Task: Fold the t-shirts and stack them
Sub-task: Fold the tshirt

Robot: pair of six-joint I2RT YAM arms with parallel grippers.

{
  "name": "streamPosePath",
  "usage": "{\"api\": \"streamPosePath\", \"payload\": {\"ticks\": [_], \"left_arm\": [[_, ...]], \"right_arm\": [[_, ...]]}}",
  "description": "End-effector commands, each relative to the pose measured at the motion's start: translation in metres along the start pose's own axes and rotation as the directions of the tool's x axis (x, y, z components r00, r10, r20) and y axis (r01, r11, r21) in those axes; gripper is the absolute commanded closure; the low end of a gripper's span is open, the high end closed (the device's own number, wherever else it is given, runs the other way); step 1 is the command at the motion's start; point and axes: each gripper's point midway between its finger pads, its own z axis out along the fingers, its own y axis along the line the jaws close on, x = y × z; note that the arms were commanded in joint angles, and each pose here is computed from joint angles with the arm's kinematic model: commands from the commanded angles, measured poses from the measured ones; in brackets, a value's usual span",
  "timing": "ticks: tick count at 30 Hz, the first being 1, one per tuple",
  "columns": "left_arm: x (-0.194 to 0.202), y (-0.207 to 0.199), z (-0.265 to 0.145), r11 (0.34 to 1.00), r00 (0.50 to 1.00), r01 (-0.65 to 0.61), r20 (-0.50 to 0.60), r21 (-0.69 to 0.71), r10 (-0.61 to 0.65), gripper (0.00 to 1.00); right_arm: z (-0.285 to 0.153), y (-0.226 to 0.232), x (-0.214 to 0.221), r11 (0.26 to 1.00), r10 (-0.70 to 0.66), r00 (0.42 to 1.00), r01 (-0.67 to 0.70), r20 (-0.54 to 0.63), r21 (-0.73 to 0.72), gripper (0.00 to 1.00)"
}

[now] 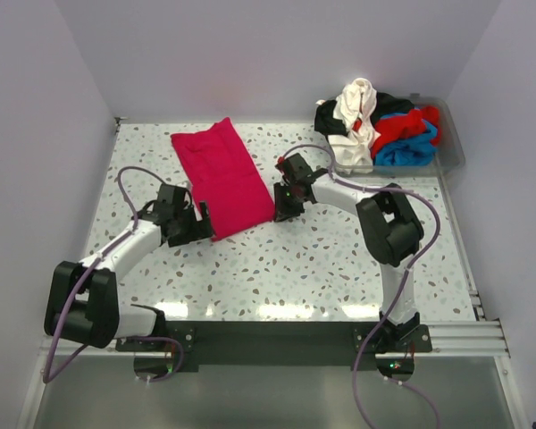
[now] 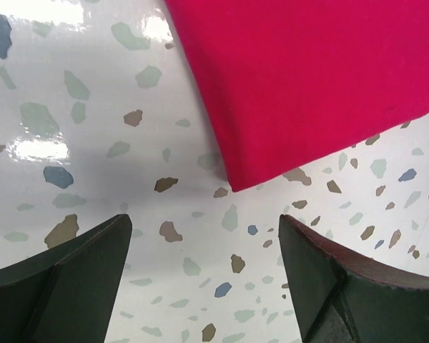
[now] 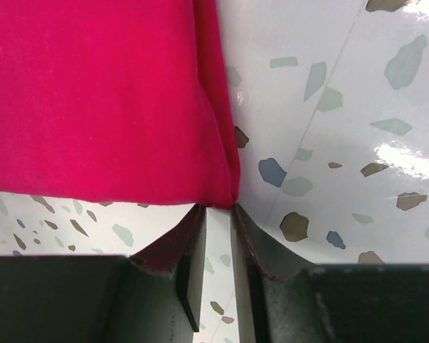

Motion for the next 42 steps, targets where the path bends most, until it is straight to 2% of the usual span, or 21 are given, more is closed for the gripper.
{"api": "streamPosePath", "payload": {"ticks": [1, 3, 6, 11, 20, 29, 42], "left_arm": [[-0.001, -0.008, -0.001, 0.999, 0.999, -0.025, 0.041, 0.044, 0.023, 0.12], [-0.001, -0.01, 0.001, 0.998, 0.998, -0.028, 0.053, 0.054, 0.025, 0.15], [-0.005, -0.015, 0.003, 0.997, 0.998, -0.024, 0.066, 0.071, 0.019, 0.18], [-0.011, -0.024, 0.003, 0.997, 0.996, -0.026, 0.085, 0.074, 0.02, 0.19], [-0.002, -0.017, -0.002, 0.999, 0.996, 0.005, 0.086, 0.043, -0.009, 0.19], [0.003, -0.013, -0.005, 1.0, 0.997, 0.015, 0.075, 0.027, -0.017, 0.19], [0.011, -0.01, -0.001, 1.0, 0.998, 0.014, 0.061, 0.018, -0.015, 0.19]], "right_arm": [[-0.007, 0.001, 0.01, 1.0, 0.005, 1.0, -0.005, -0.02, 0.002, 0.77], [-0.007, 0.002, 0.012, 1.0, 0.0, 1.0, 0.0, -0.021, -0.001, 0.8], [-0.008, -0.002, 0.014, 1.0, 0.005, 1.0, -0.004, -0.023, 0.013, 0.78], [-0.018, -0.007, 0.011, 0.999, -0.009, 1.0, 0.008, 0.007, 0.05, 0.68], [-0.017, -0.001, -0.013, 0.999, -0.034, 0.997, 0.033, 0.066, 0.013, 0.6], [-0.012, 0.009, -0.041, 0.998, -0.029, 0.993, 0.035, 0.118, -0.044, 0.59], [0.011, 0.0, -0.022, 0.999, -0.018, 1.0, 0.019, 0.024, -0.043, 0.64]]}}
